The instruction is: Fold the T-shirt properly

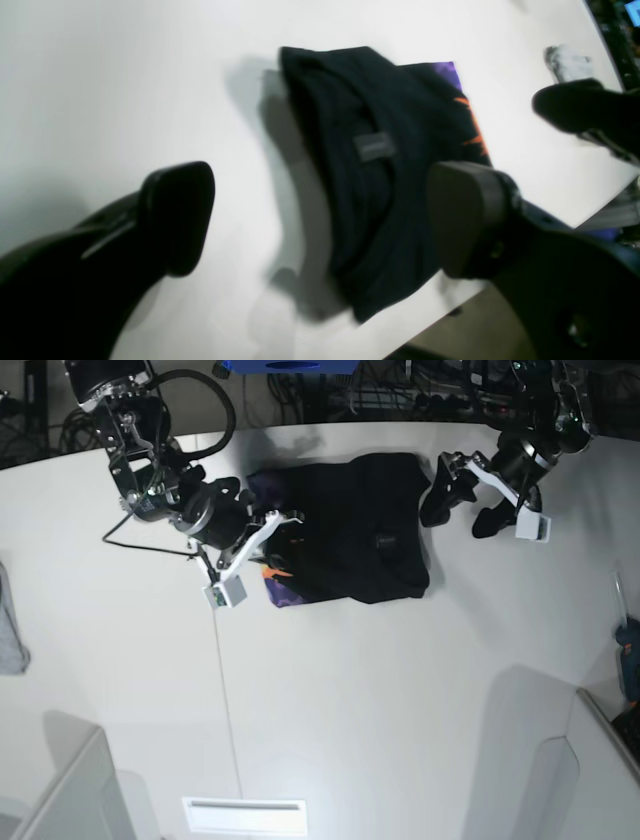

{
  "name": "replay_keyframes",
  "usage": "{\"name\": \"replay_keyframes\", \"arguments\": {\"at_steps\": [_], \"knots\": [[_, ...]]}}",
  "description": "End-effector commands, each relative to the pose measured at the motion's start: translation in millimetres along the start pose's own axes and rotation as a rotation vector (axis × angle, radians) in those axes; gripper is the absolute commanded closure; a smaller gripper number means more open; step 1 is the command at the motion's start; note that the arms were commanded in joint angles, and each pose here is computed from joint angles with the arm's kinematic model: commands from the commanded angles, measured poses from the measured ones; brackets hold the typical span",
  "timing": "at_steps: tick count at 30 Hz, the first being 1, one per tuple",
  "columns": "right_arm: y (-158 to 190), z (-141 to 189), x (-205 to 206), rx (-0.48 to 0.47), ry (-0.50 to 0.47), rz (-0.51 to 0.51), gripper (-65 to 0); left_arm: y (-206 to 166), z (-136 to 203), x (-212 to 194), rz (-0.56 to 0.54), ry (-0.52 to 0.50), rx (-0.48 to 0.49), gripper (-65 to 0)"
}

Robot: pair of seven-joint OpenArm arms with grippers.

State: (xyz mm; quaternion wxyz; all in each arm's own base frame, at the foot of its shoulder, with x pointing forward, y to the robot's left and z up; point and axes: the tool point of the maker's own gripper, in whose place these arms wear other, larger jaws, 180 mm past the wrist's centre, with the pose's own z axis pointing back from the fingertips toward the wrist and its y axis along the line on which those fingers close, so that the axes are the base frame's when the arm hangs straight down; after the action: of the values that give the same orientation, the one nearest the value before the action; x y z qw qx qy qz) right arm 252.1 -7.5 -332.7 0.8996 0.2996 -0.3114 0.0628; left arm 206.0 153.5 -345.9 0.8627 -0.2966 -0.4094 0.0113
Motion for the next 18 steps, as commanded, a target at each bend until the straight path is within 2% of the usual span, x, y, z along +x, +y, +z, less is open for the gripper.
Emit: {"name": "replay_keyframes", "arguments": {"at_steps": [1,6,11,15,18], "knots": [[5.8,2.9,11.1,0.019,-0.037,0.02,0.0,-5.6,-6.1,5.0,0.002,-0.022,-0.035,-65.0],[4.0,3.5,10.6,0.015,-0.038,0.015,0.0,7.2,-36.6,-16.6,0.166,0.043,-0.005,-65.0],[3.3,3.7,6.5,0.013,-0.03,0.009,0.0,4.0,-57.7,-25.1,0.201,0.085,-0.025,-65.0],[3.3,4.2,8.5,0.013,-0.042,0.008,0.0,13.2,-69.1,-47.9,0.309,0.151,0.032,-65.0],[2.5,5.0,8.3,0.01,-0.077,-0.007,0.0,6.6,-77.1,-54.9,0.322,0.179,0.02,-65.0]]}}
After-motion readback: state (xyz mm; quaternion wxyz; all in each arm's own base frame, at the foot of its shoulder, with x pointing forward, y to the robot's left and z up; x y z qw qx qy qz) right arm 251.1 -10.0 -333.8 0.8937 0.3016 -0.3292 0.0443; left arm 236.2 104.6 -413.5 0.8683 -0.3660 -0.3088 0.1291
